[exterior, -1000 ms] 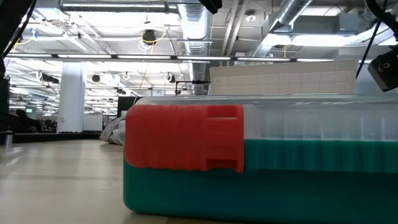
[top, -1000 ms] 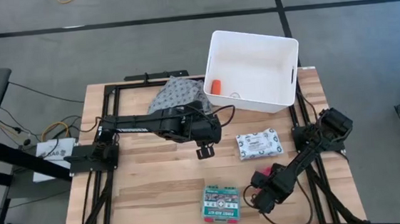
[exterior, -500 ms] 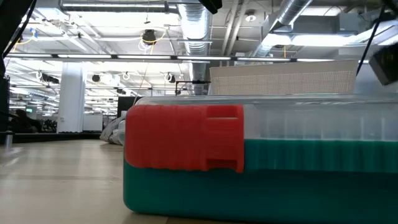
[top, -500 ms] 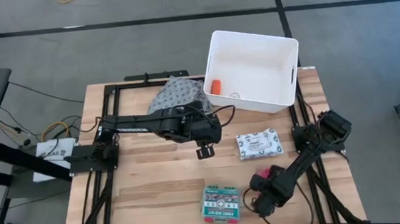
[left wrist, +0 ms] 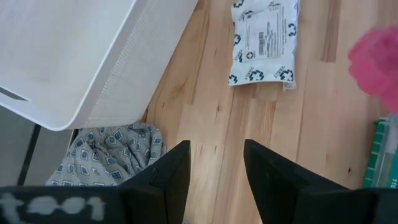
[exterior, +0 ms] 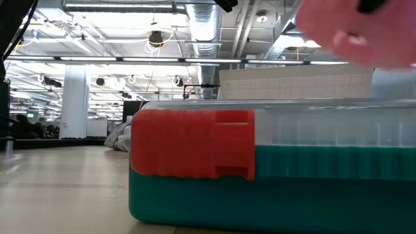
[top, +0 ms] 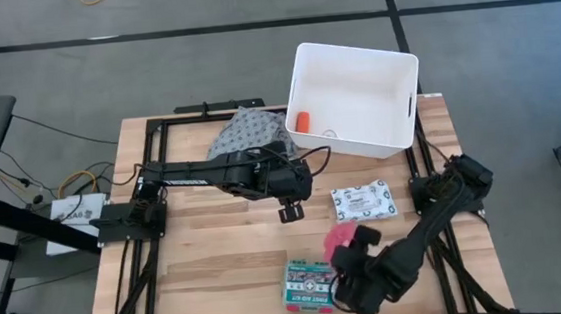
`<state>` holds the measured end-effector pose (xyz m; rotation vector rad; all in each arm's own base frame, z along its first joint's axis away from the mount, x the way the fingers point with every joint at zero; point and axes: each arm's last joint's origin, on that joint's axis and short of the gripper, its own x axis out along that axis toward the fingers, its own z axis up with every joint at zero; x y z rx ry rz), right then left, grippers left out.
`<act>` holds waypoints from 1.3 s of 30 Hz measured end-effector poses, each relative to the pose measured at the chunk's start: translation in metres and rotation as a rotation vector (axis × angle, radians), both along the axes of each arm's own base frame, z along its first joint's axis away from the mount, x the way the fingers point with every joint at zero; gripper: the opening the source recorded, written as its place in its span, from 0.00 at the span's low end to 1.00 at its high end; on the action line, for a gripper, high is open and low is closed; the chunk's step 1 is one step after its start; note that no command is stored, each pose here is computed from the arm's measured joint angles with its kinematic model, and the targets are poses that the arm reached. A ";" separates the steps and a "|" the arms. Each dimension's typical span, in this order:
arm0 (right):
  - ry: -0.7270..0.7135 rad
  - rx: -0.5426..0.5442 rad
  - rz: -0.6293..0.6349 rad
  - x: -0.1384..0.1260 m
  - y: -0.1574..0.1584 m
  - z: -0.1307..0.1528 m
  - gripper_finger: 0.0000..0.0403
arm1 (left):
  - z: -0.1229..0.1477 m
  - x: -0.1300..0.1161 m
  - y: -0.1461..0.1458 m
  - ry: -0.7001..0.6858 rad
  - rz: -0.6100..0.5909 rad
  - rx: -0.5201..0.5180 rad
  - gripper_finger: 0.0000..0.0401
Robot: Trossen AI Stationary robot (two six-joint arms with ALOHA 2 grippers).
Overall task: Pick & place medical supplies in basket/bin
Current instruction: Put the pink organizer in the white bin
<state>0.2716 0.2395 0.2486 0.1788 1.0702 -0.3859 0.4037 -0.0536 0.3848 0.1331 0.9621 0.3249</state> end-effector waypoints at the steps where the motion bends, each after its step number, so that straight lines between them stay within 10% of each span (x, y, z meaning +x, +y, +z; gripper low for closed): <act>1: 0.005 -0.050 -0.005 -0.002 -0.003 0.010 0.50 | 0.000 0.000 0.000 -0.003 0.000 0.000 0.35; 7: -0.055 -0.336 -0.039 -0.008 -0.026 0.077 0.50 | 0.000 0.000 0.000 -0.005 0.000 -0.001 0.35; 21: -0.245 -0.484 -0.227 -0.037 -0.160 0.170 0.51 | 0.001 0.001 0.000 -0.013 0.000 -0.004 0.35; 39: 0.039 -0.507 -0.582 -0.081 -0.297 0.084 0.51 | 0.002 0.003 0.000 -0.037 0.000 -0.008 0.35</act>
